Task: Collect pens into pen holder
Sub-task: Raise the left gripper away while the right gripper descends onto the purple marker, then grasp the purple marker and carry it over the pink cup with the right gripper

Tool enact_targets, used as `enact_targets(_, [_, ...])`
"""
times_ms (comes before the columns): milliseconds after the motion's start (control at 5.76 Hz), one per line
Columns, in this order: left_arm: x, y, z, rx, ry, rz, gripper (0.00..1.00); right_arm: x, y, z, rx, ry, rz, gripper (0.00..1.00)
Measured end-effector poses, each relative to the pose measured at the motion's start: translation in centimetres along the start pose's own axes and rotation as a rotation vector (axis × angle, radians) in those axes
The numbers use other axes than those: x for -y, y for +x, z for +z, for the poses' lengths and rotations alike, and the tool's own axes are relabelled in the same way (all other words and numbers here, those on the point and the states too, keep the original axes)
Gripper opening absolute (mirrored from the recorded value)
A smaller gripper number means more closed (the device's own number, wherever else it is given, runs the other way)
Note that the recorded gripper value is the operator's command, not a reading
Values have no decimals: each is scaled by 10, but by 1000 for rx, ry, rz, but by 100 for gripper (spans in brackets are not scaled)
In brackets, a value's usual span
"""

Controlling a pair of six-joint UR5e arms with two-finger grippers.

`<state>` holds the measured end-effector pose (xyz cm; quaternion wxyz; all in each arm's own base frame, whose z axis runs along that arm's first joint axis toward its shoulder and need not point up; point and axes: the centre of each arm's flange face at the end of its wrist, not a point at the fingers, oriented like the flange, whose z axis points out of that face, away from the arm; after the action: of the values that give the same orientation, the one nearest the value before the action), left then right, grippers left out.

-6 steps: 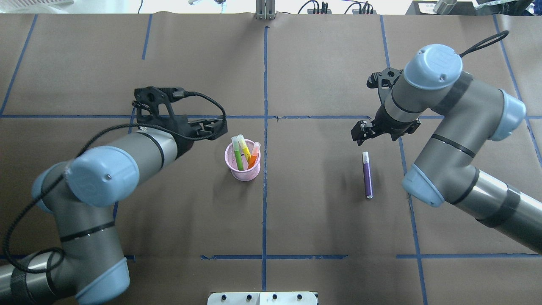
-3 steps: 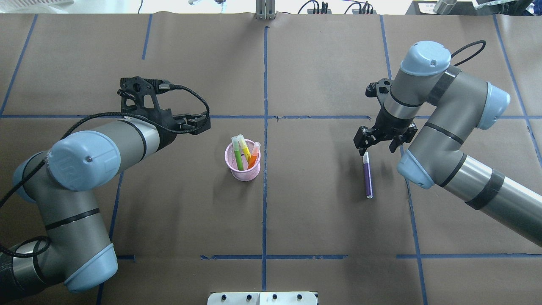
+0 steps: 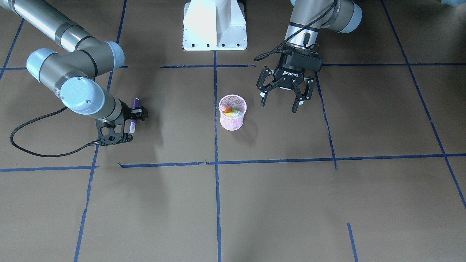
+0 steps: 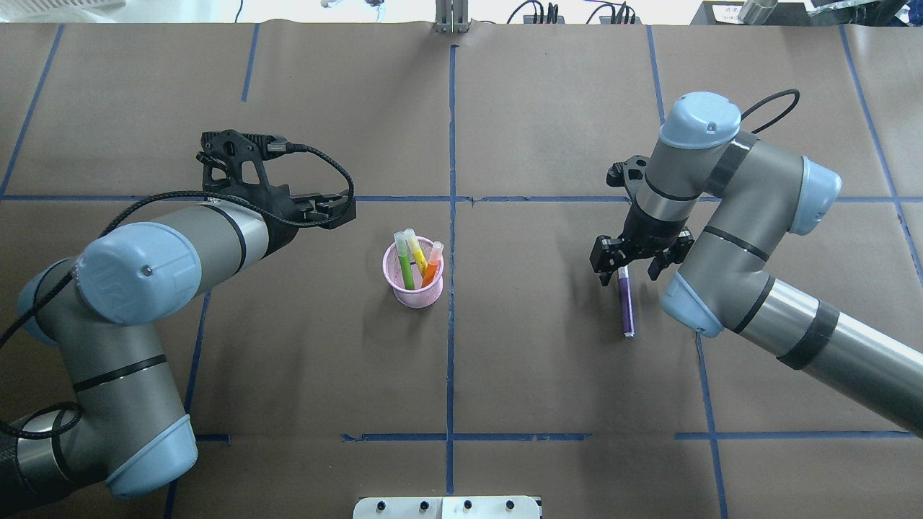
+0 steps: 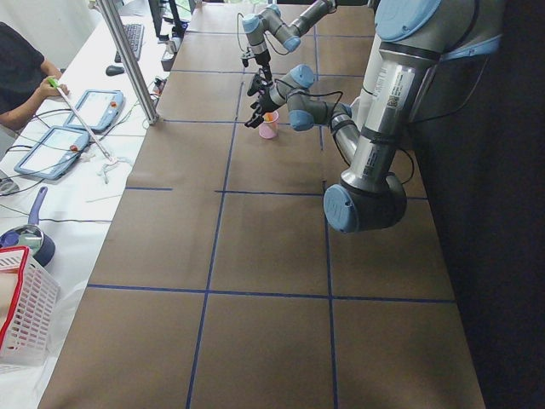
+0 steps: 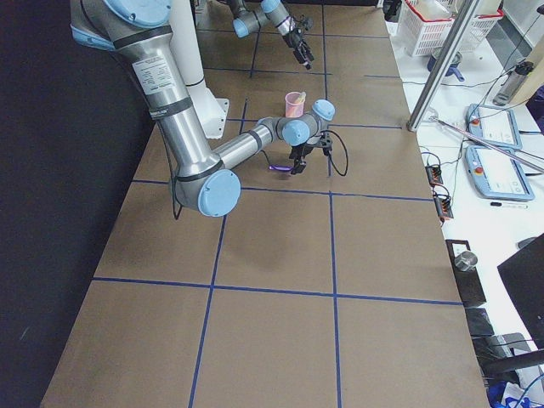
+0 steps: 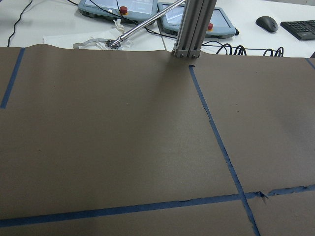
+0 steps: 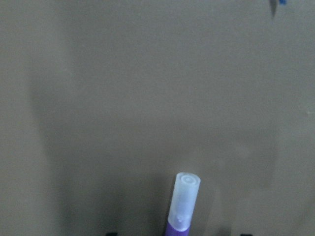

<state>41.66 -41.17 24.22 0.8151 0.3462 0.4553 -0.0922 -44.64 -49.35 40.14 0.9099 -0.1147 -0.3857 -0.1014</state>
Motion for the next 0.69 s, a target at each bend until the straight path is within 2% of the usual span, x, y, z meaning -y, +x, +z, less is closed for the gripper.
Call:
enact_targets(347, [-2,-5,-2,4,-2,-1,100,-4,-2,6,-3,-9,63,57])
enact_targets(694, [-2,-6,-2,6,-3,-2,100,-5,4,10,-10,-13,82,50])
